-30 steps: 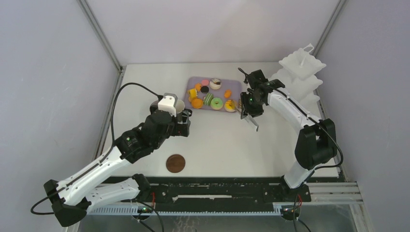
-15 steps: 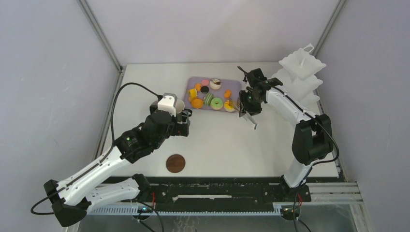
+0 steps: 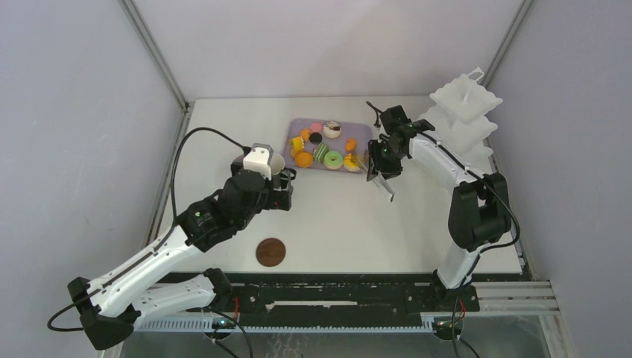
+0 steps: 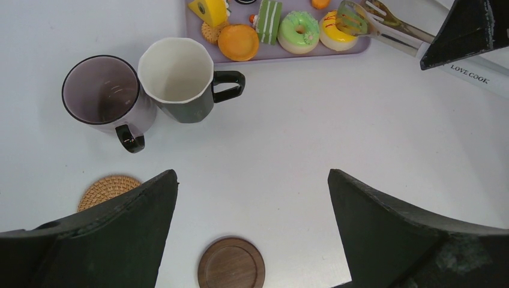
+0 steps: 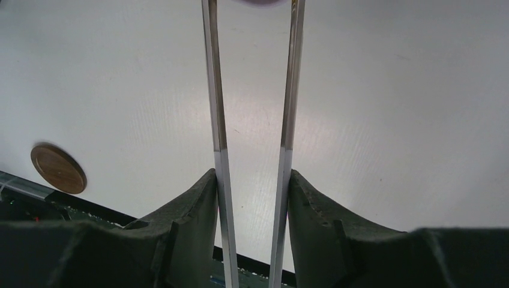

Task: Serve the afternoon tea

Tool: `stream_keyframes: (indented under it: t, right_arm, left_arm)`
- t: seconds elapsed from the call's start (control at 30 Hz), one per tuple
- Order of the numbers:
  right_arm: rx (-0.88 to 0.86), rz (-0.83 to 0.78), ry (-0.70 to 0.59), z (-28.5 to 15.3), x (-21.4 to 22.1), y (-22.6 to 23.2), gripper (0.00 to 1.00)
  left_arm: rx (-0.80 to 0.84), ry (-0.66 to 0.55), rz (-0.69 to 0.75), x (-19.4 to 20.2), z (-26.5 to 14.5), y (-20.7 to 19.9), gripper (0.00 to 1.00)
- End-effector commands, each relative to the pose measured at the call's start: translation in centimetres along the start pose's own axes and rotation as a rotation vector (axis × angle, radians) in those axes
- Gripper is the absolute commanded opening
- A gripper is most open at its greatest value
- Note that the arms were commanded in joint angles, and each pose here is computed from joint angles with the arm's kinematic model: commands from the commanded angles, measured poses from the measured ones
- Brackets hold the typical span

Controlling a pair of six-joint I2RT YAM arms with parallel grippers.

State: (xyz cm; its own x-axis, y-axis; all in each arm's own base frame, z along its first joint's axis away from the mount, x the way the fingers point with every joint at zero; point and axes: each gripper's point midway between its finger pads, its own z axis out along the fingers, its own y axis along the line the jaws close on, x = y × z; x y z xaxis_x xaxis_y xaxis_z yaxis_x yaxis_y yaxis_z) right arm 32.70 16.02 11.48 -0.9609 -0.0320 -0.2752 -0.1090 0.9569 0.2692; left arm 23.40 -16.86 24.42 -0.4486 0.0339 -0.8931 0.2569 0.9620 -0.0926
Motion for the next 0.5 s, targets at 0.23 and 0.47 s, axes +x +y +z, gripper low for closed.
stream_keyframes:
  t: [0.23,0.47]
  right_arm:
    - [-0.066,-0.012,-0.072,-1.6,-2.2,1.3,0.25]
    - [-0.062,-0.013,-0.139,-4.3,-2.4,1.6,0.0]
  left_arm:
    - [-0.004,-0.027,-0.02,-0.8,0.2,-0.1,1.0]
    - [0.002,-0.026,-0.02,-0.9,0.3,-0.3,1.0]
